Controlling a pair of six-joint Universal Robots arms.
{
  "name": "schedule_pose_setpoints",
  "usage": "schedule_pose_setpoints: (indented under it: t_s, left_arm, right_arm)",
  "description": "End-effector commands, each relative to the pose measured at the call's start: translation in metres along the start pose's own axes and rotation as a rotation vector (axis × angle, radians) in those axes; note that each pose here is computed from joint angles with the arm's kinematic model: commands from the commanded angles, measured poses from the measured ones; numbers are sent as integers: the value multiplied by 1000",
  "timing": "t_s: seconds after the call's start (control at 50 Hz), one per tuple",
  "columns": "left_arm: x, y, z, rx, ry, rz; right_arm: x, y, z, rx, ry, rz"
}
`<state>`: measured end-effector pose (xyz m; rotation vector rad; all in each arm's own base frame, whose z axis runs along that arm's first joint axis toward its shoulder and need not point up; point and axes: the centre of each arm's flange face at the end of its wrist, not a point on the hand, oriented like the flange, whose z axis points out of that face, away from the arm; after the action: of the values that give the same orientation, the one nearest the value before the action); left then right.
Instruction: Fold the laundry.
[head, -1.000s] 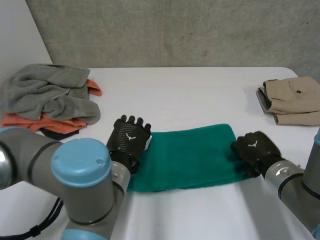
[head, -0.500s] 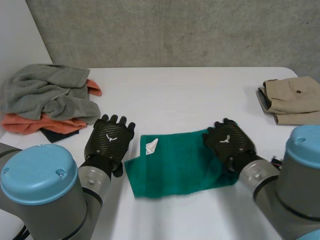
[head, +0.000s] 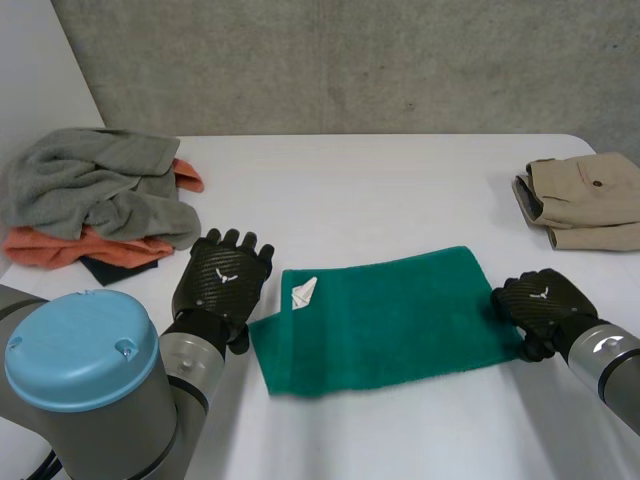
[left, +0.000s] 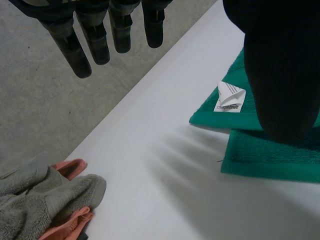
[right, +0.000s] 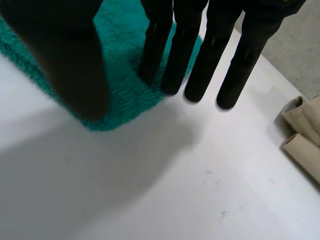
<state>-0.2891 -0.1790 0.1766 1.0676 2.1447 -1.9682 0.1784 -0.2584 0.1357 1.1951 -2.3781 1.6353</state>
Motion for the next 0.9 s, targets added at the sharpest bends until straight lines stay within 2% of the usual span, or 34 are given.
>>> schedule_pose_setpoints:
  t_s: [0.02, 0.12, 0.22, 0.32, 0.4, 0.5, 0.6, 0.7, 0.76, 0.84, 0.86, 0.9]
  left_arm:
    - [0, -1, -1, 4, -1, 0]
    - [-3, -3, -2, 8, -8, -3]
    - [-8, -8, -3, 25, -24, -10]
    - [-15, -15, -5, 44, -46, -19]
    - [-26, -19, -5, 52, -77, -28]
    - [-33, -19, -6, 54, -93, -35]
    - [-33, -17, -7, 48, -95, -34]
    - [-37, -18, -3, 56, -106, -37]
    - [-41, -24, 1, 76, -121, -42]
    - [-43, -40, 8, 131, -133, -54]
    - [-41, -46, 11, 154, -127, -61]
    - [-32, -55, 18, 198, -87, -80]
  right_arm:
    - [-3, 10, 10, -18, -25, 45]
    - [5, -1, 12, 30, 10, 90]
    - [13, -36, 4, 144, 47, 72]
    - [-31, -95, -9, 340, -67, -23]
    - [-74, -122, -22, 440, -199, -58]
    - [-145, -119, -26, 445, -400, -104]
    - [-184, -107, -26, 424, -504, -130]
    - [-184, -111, -24, 427, -499, -95]
    - [-177, -117, -26, 438, -487, -8]
    - [-136, -139, -34, 483, -407, 139]
    - [-114, -142, -34, 478, -360, 241]
    - [-96, -141, -31, 465, -318, 321]
